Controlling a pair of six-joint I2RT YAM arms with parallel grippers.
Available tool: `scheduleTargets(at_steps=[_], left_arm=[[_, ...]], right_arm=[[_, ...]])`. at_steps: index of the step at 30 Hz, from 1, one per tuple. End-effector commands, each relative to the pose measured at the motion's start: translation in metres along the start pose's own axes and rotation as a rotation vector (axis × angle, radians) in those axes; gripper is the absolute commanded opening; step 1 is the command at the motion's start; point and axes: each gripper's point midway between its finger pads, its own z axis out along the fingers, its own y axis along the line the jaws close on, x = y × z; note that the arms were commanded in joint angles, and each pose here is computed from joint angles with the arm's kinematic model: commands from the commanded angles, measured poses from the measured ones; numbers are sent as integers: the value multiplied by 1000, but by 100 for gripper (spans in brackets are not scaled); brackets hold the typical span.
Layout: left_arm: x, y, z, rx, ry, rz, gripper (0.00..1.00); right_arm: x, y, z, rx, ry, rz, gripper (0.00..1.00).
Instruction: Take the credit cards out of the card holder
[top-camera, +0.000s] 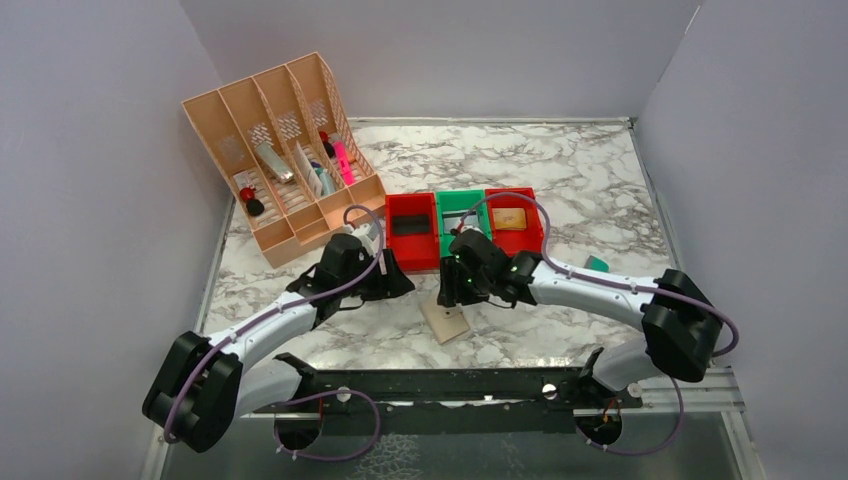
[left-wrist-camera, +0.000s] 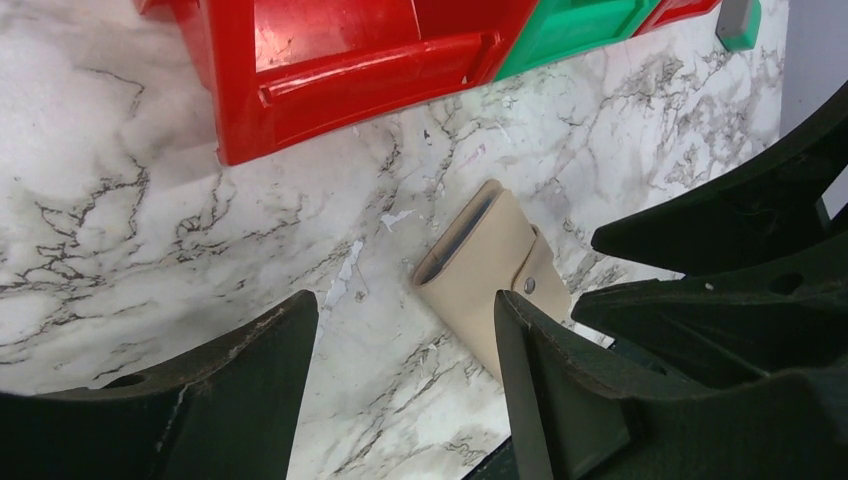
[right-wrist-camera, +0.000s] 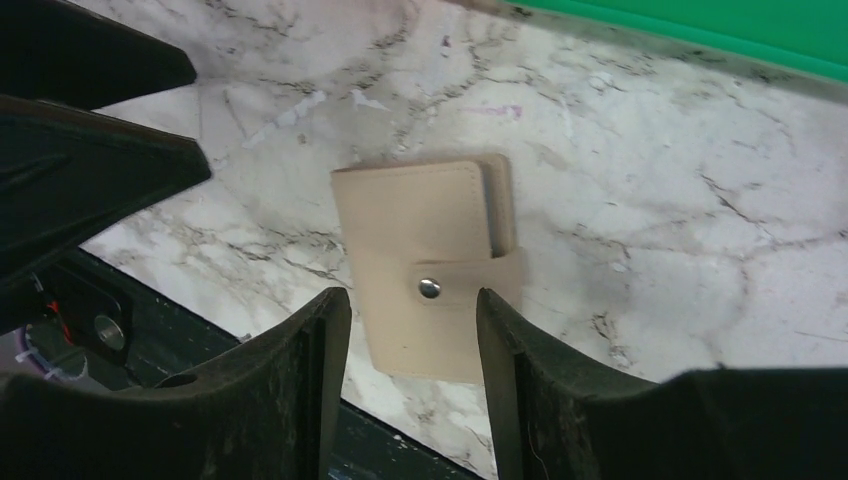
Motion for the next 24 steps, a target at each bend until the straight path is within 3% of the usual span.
scheduleTargets(at_steps=[1,14,24], left_arm=[[-1,-12,-4,65,-21,7,68],[0,-10,-8,62,-45,2,64],[12,-24,-8,148,3,44,58]], right_arm=[[-2,10,-1,67,4,-85,54],[39,-11,34,205,132,-146,50],[50,-48,37,393,149,-122,37]])
